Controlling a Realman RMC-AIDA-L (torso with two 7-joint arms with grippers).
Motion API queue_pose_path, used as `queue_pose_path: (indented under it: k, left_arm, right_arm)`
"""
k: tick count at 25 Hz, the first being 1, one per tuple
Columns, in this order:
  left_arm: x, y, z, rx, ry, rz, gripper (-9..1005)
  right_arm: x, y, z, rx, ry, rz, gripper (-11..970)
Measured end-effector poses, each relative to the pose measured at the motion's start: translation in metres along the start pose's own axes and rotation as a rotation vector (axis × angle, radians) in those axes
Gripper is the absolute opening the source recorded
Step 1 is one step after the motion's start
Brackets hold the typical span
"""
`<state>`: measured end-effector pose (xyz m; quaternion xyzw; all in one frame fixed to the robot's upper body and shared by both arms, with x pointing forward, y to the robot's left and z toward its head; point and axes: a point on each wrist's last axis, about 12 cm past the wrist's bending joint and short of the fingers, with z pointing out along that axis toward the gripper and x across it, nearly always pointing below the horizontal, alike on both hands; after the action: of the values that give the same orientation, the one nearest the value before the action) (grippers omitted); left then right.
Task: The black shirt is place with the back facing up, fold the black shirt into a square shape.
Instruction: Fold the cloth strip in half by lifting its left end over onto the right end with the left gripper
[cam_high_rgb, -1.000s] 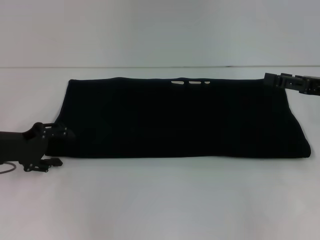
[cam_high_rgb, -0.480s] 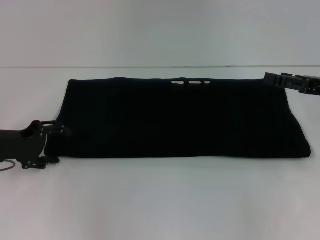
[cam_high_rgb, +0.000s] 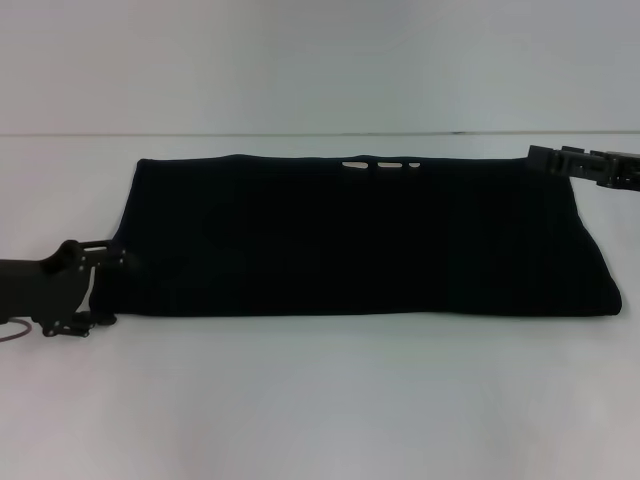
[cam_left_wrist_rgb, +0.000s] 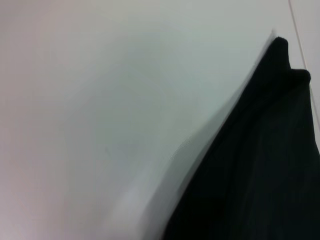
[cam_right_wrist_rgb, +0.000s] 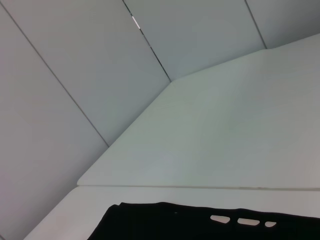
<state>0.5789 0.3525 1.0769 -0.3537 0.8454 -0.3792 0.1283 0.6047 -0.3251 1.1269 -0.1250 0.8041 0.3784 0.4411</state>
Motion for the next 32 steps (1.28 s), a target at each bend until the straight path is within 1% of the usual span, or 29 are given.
queue_pose_path:
  k: [13, 17, 27, 32]
  left_arm:
    - [-0.004, 0.000, 0.000, -0.001, -0.036, 0.017, 825]
    - [-0.008, -0.002, -0.001, -0.002, -0.057, 0.036, 822]
    - [-0.010, -0.008, -0.002, 0.012, -0.059, 0.082, 815]
    - [-0.014, -0.003, -0.009, -0.002, -0.081, 0.104, 811]
  right_arm:
    - [-0.002, 0.000, 0.000, -0.003, -0.011, 0.001, 899]
    - [-0.002, 0.000, 0.000, -0.004, -0.011, -0.004, 899]
    - [-0.001, 0.001, 0.000, -0.004, -0.012, -0.004, 899]
    - [-0.001, 0.001, 0.001, -0.007, -0.011, -0.005, 899]
